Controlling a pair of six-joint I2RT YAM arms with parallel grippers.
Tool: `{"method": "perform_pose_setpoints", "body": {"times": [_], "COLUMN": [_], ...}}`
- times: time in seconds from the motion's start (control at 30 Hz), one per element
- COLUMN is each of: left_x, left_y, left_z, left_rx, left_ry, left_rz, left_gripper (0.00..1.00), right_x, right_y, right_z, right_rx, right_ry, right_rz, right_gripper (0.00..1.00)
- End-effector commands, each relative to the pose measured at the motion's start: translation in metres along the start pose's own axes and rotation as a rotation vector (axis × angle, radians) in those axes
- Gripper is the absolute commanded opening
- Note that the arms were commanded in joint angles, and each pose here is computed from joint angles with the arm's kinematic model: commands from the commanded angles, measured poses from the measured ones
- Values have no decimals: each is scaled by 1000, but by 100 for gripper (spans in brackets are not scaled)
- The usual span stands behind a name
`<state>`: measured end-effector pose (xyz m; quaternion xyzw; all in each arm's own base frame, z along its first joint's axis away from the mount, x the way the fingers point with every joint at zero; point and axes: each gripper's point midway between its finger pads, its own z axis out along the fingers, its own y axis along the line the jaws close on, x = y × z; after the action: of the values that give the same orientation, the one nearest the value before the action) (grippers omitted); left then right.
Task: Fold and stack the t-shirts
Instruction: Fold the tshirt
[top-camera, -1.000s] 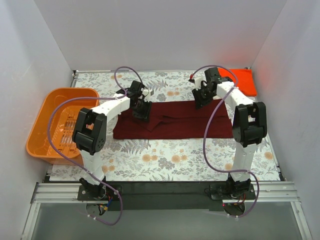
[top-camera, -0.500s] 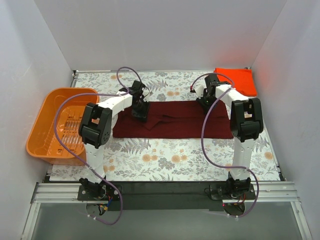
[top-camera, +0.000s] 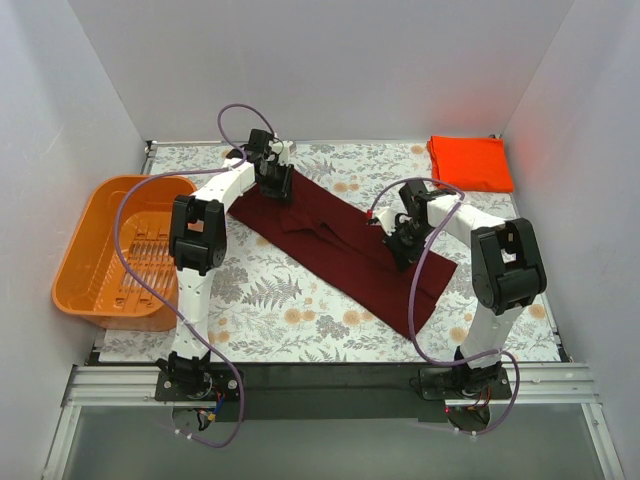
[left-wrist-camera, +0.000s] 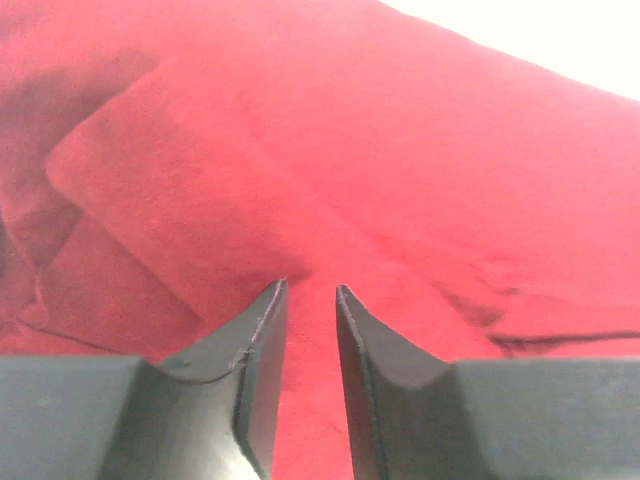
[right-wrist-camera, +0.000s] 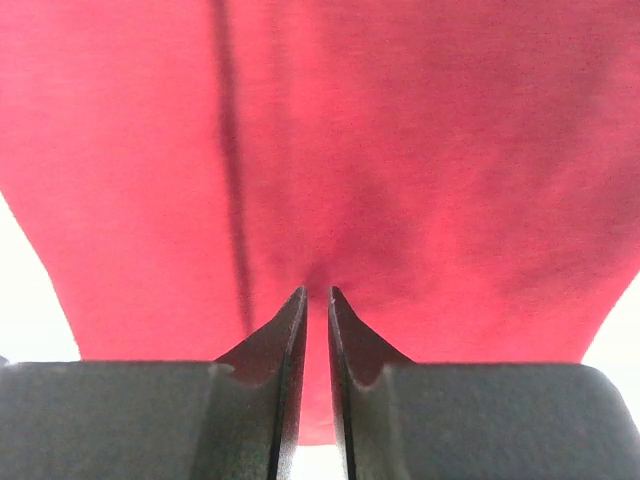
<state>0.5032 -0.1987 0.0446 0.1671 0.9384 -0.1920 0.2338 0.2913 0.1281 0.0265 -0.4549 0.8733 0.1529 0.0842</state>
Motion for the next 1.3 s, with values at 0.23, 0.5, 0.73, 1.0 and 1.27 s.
{"method": "perform_pose_setpoints", "body": {"times": [0.23, 0.5, 0.73, 1.0, 1.27], "left_x": [-10, 28, 34, 41, 40], "left_y": [-49, -29, -4, 23, 14], "left_z": [-66, -74, -90, -85, -75], "left_rx": [19, -53, -8, -59, 11], "left_ry": [-105, -25, -50, -27, -20], "left_rz": [162, 59, -140, -214, -240], "left_gripper": [44, 45, 44, 37, 34], "right_x": [-64, -177, -249, -284, -288], "right_y": [8, 23, 35, 52, 50], "right_z": [-52, -70, -47, -8, 25], "right_rx": [-64, -196, -95, 109, 199], "right_ry": [-204, -435, -517, -465, -400], "right_rz": [49, 91, 51, -148, -220], "right_gripper": [22, 25, 28, 35, 38]}}
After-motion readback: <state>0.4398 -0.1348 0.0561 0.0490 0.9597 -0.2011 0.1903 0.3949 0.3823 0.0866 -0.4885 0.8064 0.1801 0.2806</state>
